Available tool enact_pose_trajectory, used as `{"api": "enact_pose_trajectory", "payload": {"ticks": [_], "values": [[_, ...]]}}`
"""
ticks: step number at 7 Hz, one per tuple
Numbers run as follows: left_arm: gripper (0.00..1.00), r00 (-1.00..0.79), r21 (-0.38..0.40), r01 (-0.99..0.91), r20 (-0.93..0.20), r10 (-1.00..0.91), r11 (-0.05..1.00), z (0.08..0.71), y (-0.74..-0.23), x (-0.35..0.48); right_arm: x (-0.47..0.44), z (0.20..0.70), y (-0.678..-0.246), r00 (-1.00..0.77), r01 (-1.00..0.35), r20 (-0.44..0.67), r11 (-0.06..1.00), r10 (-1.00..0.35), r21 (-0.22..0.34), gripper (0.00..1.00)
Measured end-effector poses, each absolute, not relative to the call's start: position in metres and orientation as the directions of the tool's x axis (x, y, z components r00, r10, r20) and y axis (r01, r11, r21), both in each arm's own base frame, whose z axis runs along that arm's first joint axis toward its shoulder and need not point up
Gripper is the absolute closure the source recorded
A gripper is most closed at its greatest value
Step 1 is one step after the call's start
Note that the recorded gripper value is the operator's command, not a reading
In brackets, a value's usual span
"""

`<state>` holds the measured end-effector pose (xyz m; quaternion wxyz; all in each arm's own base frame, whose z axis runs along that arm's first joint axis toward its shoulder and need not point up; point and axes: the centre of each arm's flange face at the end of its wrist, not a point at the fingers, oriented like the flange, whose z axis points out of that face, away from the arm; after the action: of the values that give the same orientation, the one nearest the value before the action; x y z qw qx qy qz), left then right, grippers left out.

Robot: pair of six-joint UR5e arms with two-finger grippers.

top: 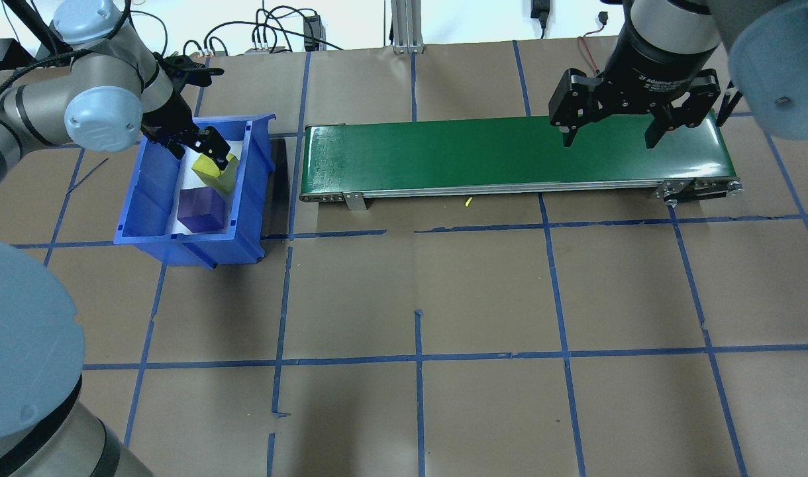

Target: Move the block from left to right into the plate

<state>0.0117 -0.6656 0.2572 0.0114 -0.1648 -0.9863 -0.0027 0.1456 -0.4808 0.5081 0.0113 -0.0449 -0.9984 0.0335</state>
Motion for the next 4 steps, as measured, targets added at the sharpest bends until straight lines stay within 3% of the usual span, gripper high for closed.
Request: {"api": "enact_pose_trajectory", "payload": {"ticks": [2, 3, 4], "values": [[0.08, -0.947, 0.021, 0.321, 0.036, 0.32, 0.947, 0.241, -0.665, 0.012, 0.146, 0.508, -0.481, -0.996, 0.089, 0.02, 0.994, 0.09, -0.067, 0.0], [0.18, -0.947, 0.028, 0.32, 0.041, 0.319, 0.947, 0.236, -0.665, 0.012, 0.146, 0.507, -0.481, -0.996, 0.088, 0.02, 0.994, 0.09, -0.067, 0.0], [0.42, -0.947, 0.031, 0.319, 0.043, 0.318, 0.947, 0.234, -0.665, 0.012, 0.146, 0.507, -0.481, -0.996, 0.088, 0.02, 0.994, 0.09, -0.066, 0.0]]}}
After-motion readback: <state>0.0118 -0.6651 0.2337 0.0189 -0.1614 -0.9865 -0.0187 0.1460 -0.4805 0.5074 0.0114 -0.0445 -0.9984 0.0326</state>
